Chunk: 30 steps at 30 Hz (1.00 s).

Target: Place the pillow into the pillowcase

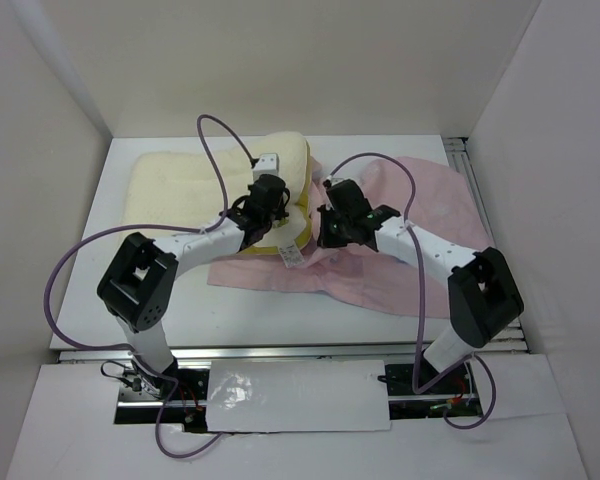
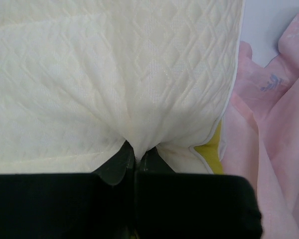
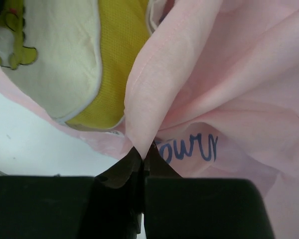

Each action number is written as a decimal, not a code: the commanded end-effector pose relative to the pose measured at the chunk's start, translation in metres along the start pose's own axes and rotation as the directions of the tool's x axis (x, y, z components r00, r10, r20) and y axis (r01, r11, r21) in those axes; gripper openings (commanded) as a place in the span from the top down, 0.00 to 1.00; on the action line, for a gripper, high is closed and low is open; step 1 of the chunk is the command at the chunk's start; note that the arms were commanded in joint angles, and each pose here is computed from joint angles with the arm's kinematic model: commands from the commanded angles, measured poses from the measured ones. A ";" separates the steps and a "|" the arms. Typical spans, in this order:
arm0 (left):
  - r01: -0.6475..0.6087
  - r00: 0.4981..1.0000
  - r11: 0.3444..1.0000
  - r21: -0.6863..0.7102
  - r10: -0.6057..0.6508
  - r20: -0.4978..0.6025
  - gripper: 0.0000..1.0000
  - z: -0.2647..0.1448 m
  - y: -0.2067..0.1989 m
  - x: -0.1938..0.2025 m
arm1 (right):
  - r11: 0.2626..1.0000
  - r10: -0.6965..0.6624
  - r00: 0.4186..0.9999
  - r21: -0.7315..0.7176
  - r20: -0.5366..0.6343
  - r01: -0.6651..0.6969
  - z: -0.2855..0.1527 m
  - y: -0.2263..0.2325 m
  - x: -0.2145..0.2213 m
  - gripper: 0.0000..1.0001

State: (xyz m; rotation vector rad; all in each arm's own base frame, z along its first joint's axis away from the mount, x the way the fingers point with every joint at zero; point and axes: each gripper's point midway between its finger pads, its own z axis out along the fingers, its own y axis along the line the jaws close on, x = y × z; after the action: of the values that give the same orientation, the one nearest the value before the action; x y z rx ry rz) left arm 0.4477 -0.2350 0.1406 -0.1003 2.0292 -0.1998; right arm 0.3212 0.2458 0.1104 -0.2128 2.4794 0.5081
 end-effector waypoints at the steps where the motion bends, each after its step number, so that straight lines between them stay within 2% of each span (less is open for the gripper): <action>1: 0.179 0.968 0.984 0.002 -0.176 0.177 1.00 -0.008 -0.006 -0.050 | 0.995 0.023 0.990 -0.099 0.140 -0.009 -0.018 0.027 -0.042 1.00; 6: 0.317 0.936 0.948 -0.027 -0.309 0.170 1.00 -0.009 0.000 -0.044 | 0.935 0.047 0.995 -0.354 0.092 -0.012 -0.045 0.065 -0.049 1.00; 7: 0.330 0.933 0.943 -0.031 -0.321 0.164 1.00 -0.009 0.001 -0.042 | 0.912 0.046 0.993 -0.410 0.113 0.005 -0.053 0.076 -0.055 1.00; 8: 0.382 0.914 0.923 -0.035 -0.372 0.164 1.00 -0.010 0.000 -0.043 | 0.878 0.054 0.995 -0.479 0.083 -0.008 -0.058 0.085 -0.052 1.00; 10: 0.400 0.909 0.915 -0.050 -0.389 0.148 1.00 -0.011 0.001 -0.041 | 0.858 0.048 0.996 -0.514 0.075 -0.003 -0.059 0.088 -0.052 1.00; 14: 0.358 0.927 0.934 -0.019 -0.353 0.125 1.00 -0.014 -0.011 -0.040 | 0.886 0.079 0.988 -0.464 0.136 -0.007 -0.060 0.077 -0.078 1.00; 17: 0.307 0.943 0.951 0.022 -0.307 0.129 1.00 -0.037 -0.019 -0.035 | 0.912 0.152 0.967 -0.407 0.206 -0.056 -0.058 0.060 -0.105 1.00; 18: 0.255 0.961 0.967 0.024 -0.256 0.109 1.00 -0.044 -0.014 -0.020 | 0.927 0.171 0.952 -0.369 0.253 -0.069 -0.058 0.054 -0.118 1.00; 19: 0.256 0.957 0.965 0.053 -0.260 0.128 1.00 -0.060 -0.015 -0.030 | 0.935 0.177 0.947 -0.346 0.268 -0.077 -0.057 0.050 -0.120 1.00; 21: 0.182 0.976 0.977 0.110 -0.193 0.098 1.00 -0.074 -0.018 -0.016 | 0.949 0.188 0.919 -0.306 0.346 -0.079 -0.060 0.043 -0.140 0.99; 24: 0.113 0.987 0.976 0.184 -0.132 0.093 1.00 -0.097 -0.022 -0.019 | 0.955 0.188 0.883 -0.289 0.430 -0.062 -0.071 0.042 -0.162 0.93; 25: 0.055 0.995 0.972 0.228 -0.072 0.066 1.00 -0.103 -0.028 -0.009 | 0.960 0.178 0.871 -0.276 0.458 -0.051 -0.076 0.041 -0.167 0.86; 27: 0.011 0.999 0.964 0.264 -0.025 0.048 1.00 -0.108 -0.034 -0.003 | 0.962 0.152 0.875 -0.271 0.460 -0.024 -0.075 0.045 -0.165 0.82; 30: -0.047 0.999 0.956 0.290 0.048 0.003 1.00 -0.109 -0.041 0.016 | 0.965 0.126 0.883 -0.263 0.453 -0.003 -0.069 0.046 -0.157 0.82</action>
State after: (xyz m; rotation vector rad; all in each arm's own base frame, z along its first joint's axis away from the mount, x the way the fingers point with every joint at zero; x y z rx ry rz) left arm 0.3473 -0.2489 0.1672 0.0071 2.0331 -0.4153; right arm 0.3874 0.2640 0.2227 -0.0685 2.1176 0.8241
